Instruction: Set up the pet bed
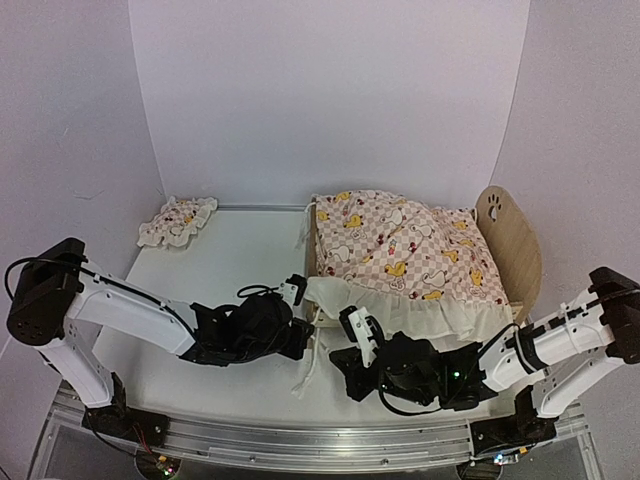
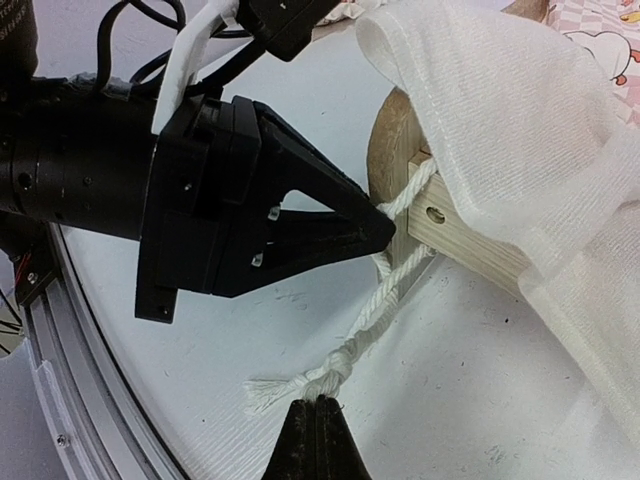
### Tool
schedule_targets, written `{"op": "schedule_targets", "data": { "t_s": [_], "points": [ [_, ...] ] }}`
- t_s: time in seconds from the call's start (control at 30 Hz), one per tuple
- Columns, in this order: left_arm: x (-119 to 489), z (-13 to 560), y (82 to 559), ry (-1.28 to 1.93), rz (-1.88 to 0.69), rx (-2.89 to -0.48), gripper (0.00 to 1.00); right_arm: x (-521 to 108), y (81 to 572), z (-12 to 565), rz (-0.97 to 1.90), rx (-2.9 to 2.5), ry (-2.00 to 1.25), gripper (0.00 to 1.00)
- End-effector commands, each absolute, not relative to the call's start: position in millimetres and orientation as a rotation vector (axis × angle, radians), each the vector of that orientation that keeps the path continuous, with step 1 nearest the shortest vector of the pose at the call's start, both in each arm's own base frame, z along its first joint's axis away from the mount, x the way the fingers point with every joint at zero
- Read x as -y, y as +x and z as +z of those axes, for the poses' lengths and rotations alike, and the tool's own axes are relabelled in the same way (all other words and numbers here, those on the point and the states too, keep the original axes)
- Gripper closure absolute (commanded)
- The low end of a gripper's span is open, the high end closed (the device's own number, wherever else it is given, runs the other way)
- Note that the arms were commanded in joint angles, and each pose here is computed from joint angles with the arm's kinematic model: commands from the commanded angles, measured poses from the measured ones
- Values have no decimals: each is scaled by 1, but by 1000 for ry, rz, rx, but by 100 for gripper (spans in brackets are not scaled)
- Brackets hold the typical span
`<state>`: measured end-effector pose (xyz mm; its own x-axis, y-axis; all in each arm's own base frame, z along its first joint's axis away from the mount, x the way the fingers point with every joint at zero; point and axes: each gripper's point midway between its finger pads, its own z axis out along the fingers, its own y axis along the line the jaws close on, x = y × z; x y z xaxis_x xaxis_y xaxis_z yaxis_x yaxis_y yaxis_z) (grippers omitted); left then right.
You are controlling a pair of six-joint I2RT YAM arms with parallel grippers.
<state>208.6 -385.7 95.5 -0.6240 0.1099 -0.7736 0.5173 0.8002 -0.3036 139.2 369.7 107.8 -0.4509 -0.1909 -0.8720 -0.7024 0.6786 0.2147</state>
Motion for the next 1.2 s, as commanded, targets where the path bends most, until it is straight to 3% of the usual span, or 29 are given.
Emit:
{"op": "schedule_targets", "data": {
  "t_s": [0.0,0.23,0.57,1.17],
  "points": [
    [392,130,214,428,-695,-2133,88,-376,138,131,792,-1927,-654,100],
    [399,139,209,457,-712,-2138,100,-377,143,134,780,-1928,-615,100],
    [396,153,187,464,-845,-2157,100,-379,181,138,703,-1900,-489,100],
    [406,169,164,546,-1010,-2165,100,-415,200,140,787,-1581,-786,100]
  ]
}}
